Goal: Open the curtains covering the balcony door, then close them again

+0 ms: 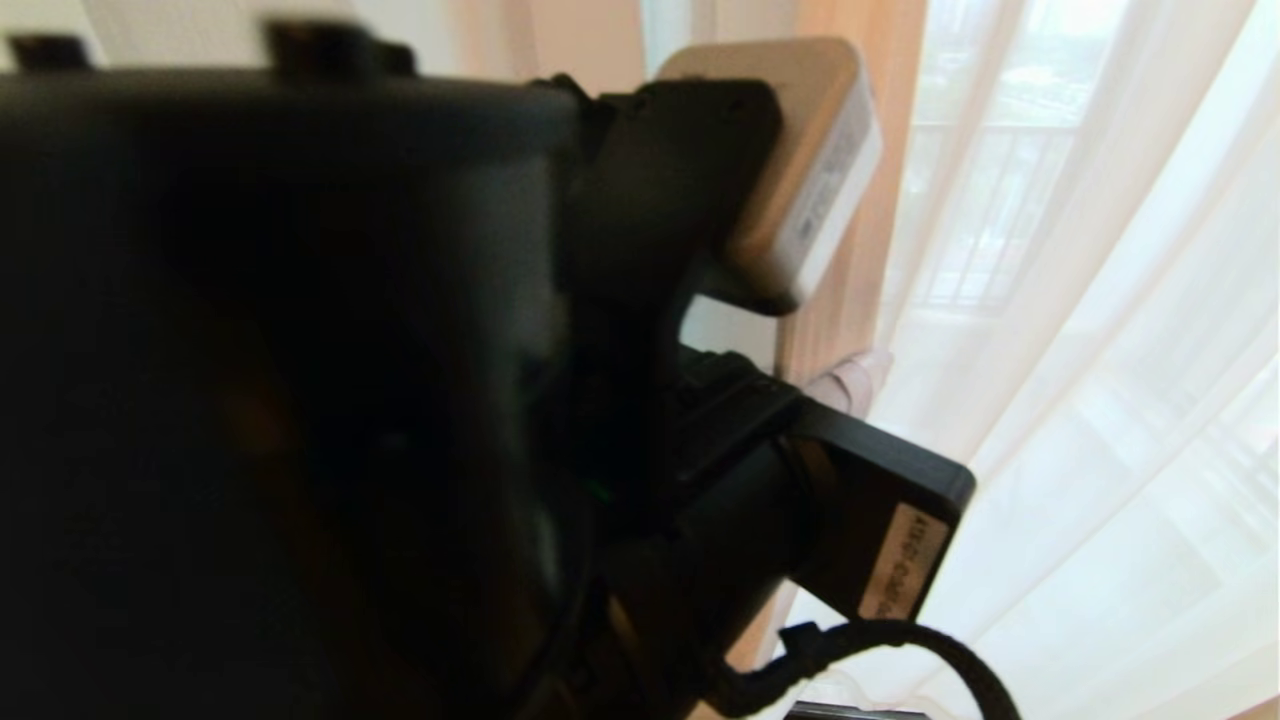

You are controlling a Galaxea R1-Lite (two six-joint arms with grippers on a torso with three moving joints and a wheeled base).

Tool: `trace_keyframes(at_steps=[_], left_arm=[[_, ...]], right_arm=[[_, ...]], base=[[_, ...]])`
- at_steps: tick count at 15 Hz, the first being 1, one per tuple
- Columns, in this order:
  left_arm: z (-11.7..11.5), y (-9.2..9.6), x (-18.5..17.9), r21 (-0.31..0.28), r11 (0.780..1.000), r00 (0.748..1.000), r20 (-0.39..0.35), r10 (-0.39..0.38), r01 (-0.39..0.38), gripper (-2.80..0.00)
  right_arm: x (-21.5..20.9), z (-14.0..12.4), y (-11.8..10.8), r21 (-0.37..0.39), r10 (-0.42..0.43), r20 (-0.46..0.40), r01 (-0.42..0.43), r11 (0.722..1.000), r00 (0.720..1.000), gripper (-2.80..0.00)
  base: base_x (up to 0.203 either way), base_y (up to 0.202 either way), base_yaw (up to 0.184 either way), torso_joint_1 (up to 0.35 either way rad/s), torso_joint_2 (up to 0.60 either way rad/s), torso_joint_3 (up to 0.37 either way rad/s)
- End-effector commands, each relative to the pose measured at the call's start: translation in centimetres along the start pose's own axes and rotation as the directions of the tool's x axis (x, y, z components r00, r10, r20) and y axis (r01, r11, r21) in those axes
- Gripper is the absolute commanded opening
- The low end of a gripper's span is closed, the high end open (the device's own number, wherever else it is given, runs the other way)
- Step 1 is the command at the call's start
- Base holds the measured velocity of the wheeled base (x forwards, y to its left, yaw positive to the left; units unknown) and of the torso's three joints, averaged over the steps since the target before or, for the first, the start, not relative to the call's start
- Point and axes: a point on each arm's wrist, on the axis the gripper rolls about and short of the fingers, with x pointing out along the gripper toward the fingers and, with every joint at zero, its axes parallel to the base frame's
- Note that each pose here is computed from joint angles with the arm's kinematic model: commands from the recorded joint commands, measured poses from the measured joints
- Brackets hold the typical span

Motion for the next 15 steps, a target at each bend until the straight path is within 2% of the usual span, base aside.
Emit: trace_keyframes(at_steps=[1,9,13,15], left_arm=[[-0.8,-0.8,1.9,0.011,1.000,1.000,-0.021,0.010,-0.010,-2.80],[-0.9,-1.4,3.2,0.009,1.000,1.000,-0.021,0.016,-0.016,-2.80],[-0.9,-1.4,3.1,-0.017,1.000,1.000,-0.023,0.020,-0.020,-2.80],[-0.9,-1.4,3.1,-0.016,0.999,0.999,-0.022,0.047,-0.047,-2.80]], right_arm=[[0.0,0.0,0.0,0.000,0.000,-0.001,0.000,1.000,1.000,-2.80],[0.0,0.0,0.0,0.000,0.000,-0.001,0.000,1.000,1.000,-2.80],[0.0,0.0,0.0,0.000,0.000,-0.001,0.000,1.000,1.000,-2.80],[0.0,0.0,0.0,0.000,0.000,-0.001,0.000,1.000,1.000,-2.80]], base=[[0.000,0.000,0.000,0.000,0.00,0.000],[0.000,0.000,0.000,0.000,0.00,0.000],[0.000,0.000,0.000,0.000,0.00,0.000],[0.000,0.000,0.000,0.000,0.00,0.000]])
